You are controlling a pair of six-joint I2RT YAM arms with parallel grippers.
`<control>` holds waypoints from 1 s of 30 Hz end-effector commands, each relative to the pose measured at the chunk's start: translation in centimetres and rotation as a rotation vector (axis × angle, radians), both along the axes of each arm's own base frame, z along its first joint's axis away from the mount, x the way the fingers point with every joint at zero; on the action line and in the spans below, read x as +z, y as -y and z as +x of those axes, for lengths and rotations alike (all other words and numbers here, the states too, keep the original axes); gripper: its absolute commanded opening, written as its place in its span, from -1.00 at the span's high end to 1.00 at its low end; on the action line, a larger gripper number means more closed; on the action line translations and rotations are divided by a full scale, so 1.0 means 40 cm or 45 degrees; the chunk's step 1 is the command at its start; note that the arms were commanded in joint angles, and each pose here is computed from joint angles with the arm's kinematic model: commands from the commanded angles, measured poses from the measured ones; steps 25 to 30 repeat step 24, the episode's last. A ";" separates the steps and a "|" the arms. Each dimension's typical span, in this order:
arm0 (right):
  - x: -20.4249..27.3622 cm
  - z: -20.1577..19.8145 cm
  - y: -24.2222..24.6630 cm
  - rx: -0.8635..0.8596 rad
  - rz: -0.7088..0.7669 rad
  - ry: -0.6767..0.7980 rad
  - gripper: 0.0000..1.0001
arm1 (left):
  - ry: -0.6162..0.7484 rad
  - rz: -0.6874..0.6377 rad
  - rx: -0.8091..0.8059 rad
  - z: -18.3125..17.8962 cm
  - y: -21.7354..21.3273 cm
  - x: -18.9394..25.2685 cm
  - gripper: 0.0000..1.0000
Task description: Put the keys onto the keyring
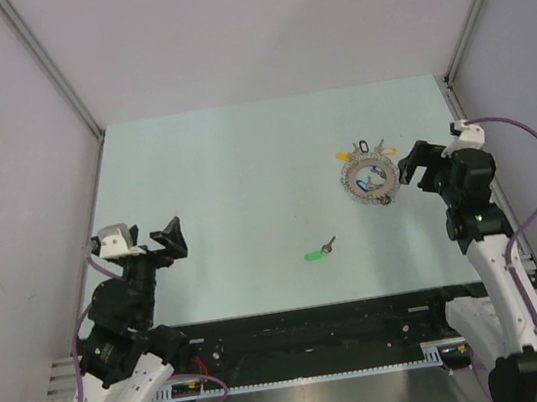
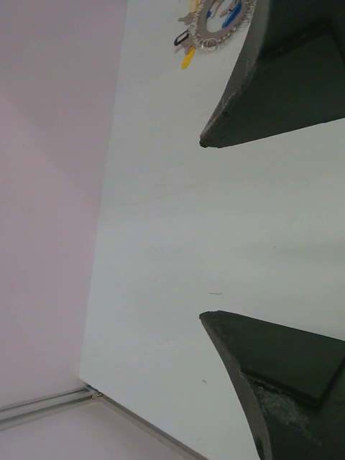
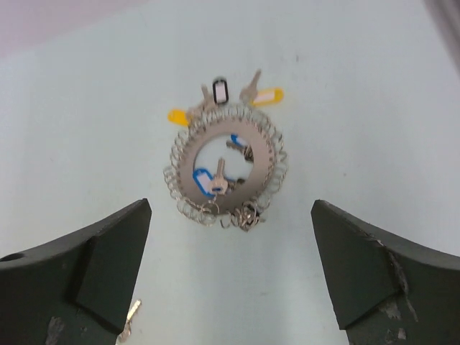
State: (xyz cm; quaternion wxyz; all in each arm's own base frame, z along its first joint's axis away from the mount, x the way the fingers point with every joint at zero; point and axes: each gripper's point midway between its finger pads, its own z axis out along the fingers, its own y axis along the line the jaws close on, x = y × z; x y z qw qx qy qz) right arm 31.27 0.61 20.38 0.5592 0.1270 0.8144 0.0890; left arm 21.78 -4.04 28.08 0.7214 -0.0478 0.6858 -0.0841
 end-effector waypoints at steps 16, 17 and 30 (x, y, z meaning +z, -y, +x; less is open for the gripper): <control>0.294 -0.322 0.050 -0.147 -0.165 0.612 -0.99 | 0.161 -0.130 0.086 -0.063 -0.068 0.049 -1.00; 0.286 -0.325 0.057 -0.158 -0.190 0.598 -0.99 | 0.174 -0.135 0.087 -0.066 -0.070 0.053 -1.00; 0.266 -0.328 0.061 -0.168 -0.201 0.585 -0.99 | 0.188 -0.131 0.100 -0.067 -0.076 0.048 -1.00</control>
